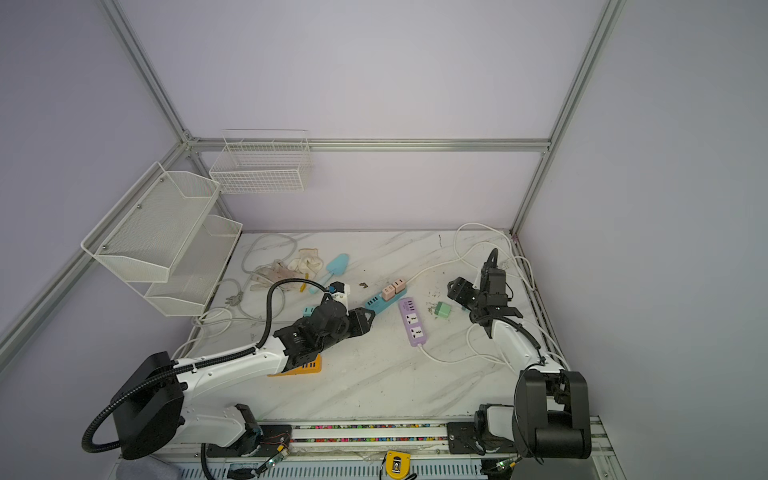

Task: Pull the plug off the socket
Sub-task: 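Open the right gripper and draw it back while the left gripper approaches the pink plugs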

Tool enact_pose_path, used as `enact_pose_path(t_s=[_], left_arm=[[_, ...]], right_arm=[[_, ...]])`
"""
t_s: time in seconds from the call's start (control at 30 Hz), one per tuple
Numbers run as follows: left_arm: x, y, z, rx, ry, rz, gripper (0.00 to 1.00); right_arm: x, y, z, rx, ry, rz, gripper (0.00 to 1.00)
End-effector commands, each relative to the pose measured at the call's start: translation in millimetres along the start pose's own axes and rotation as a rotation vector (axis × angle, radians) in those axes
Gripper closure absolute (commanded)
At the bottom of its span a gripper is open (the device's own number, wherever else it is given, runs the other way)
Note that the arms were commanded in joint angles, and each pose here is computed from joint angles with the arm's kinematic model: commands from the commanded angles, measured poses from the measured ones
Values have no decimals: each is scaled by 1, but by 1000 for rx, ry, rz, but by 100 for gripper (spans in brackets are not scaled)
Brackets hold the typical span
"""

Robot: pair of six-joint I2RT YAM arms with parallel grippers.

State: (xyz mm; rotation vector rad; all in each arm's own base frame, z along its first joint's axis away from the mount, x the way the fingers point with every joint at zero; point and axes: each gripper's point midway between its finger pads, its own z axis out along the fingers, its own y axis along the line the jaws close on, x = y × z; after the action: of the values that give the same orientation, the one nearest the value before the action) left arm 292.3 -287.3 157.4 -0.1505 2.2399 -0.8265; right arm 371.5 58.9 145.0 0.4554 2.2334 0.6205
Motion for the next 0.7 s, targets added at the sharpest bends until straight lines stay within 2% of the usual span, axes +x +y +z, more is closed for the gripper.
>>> enact_pose_path(t_s=[0.0,0.4,0.67], left_arm=[[2,19,-5,-47,2,39,51],[4,41,-5,-106,13,64,49],[4,51,-3,-138,27,59,49]], right_arm=[[24,21,-4,-2,54,-43,24],[117,108,3,-105,168,-186,22],[172,119,27,-55,243,-262,22]])
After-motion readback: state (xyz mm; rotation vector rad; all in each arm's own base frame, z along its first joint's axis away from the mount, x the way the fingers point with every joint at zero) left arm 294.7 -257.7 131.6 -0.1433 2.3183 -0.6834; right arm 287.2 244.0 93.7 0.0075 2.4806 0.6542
